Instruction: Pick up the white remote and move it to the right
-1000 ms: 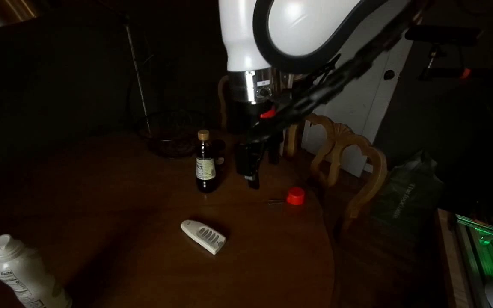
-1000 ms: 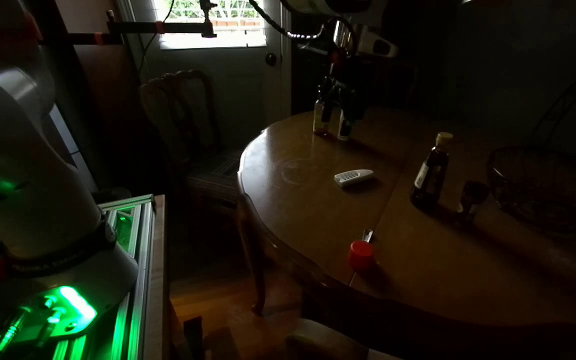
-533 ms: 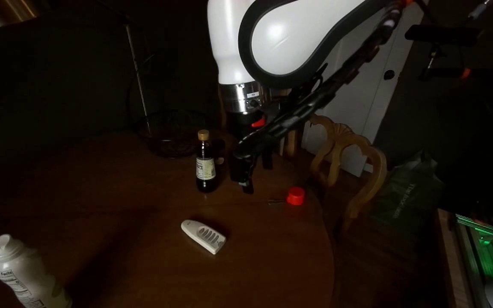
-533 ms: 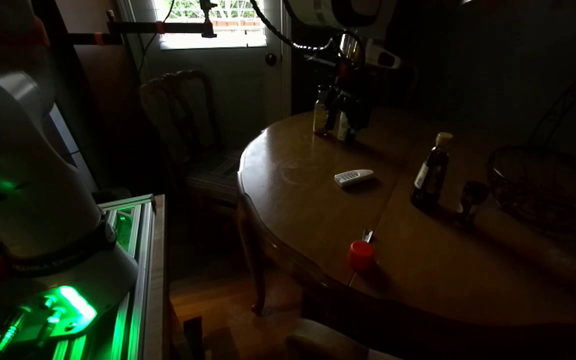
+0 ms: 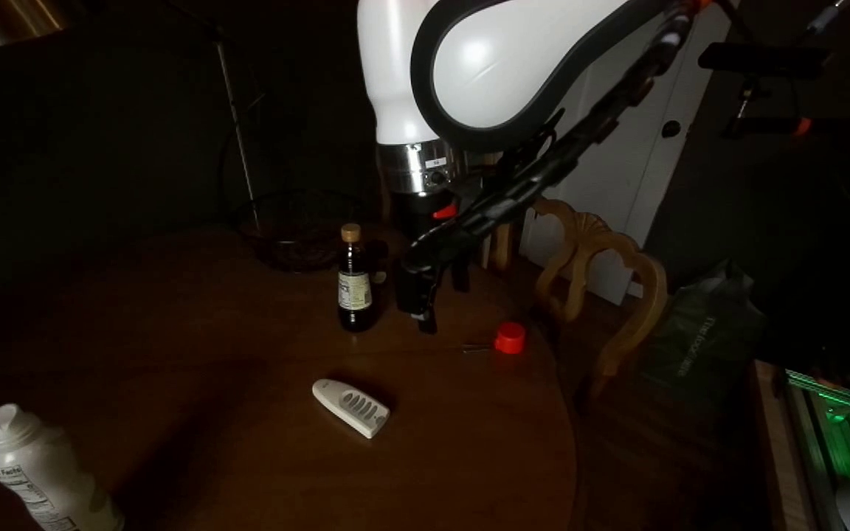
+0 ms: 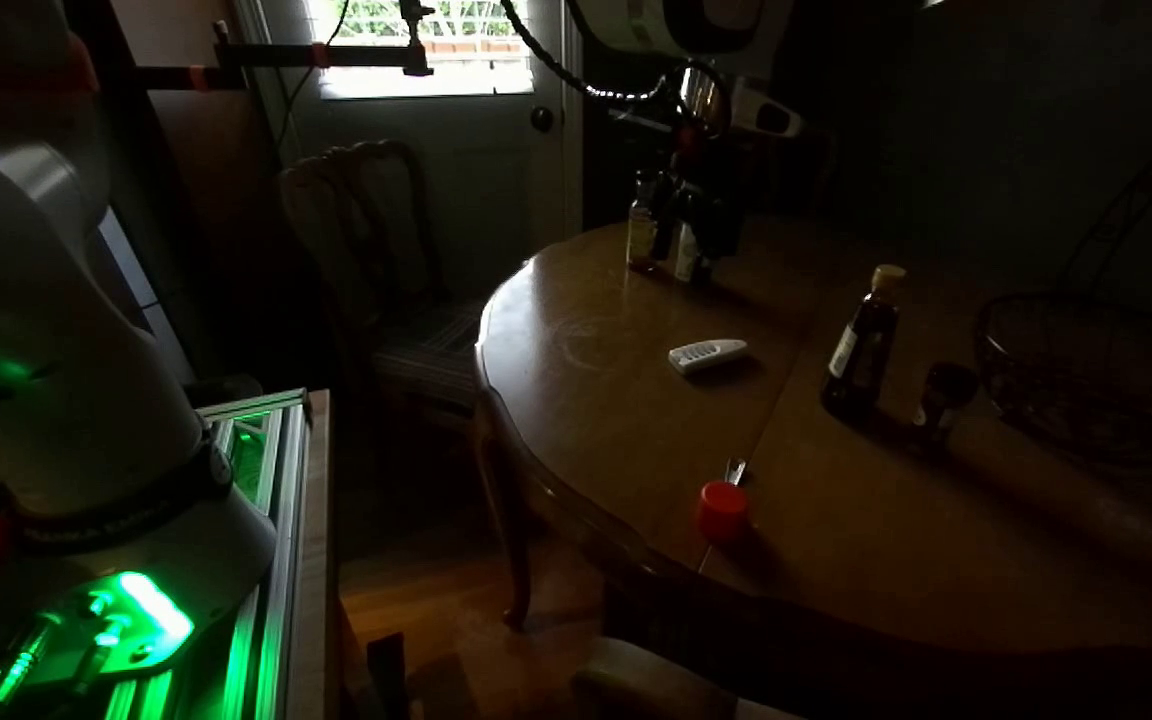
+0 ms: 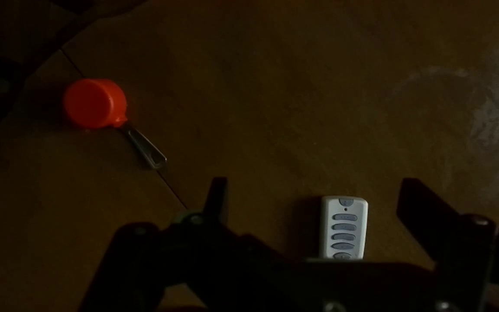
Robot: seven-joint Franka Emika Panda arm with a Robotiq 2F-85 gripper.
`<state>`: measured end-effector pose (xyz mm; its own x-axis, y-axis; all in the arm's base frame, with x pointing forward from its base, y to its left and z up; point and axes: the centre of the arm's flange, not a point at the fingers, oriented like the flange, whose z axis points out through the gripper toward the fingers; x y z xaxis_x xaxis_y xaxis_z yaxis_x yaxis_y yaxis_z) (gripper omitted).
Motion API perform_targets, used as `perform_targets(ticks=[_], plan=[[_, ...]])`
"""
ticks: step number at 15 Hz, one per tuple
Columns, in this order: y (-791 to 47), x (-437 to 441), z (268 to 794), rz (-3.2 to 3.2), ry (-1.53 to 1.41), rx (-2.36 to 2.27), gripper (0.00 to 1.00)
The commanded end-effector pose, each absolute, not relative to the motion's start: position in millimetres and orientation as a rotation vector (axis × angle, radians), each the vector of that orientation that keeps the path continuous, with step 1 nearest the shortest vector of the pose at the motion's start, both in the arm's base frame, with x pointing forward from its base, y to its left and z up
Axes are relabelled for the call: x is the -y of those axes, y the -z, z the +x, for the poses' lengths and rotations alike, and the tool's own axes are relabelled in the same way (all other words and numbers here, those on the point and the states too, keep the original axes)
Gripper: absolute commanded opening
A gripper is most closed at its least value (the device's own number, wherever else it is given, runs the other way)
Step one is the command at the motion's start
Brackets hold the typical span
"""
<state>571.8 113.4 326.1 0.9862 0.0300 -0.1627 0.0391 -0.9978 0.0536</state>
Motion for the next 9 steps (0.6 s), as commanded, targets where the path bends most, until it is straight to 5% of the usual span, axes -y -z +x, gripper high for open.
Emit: perform_targets(ticks=[1,9], plan=[[-311,-140,565,3.081,0.263,-0.113,1.0],[-252,-210,568,3.138,0.153,-0.22,1.0]])
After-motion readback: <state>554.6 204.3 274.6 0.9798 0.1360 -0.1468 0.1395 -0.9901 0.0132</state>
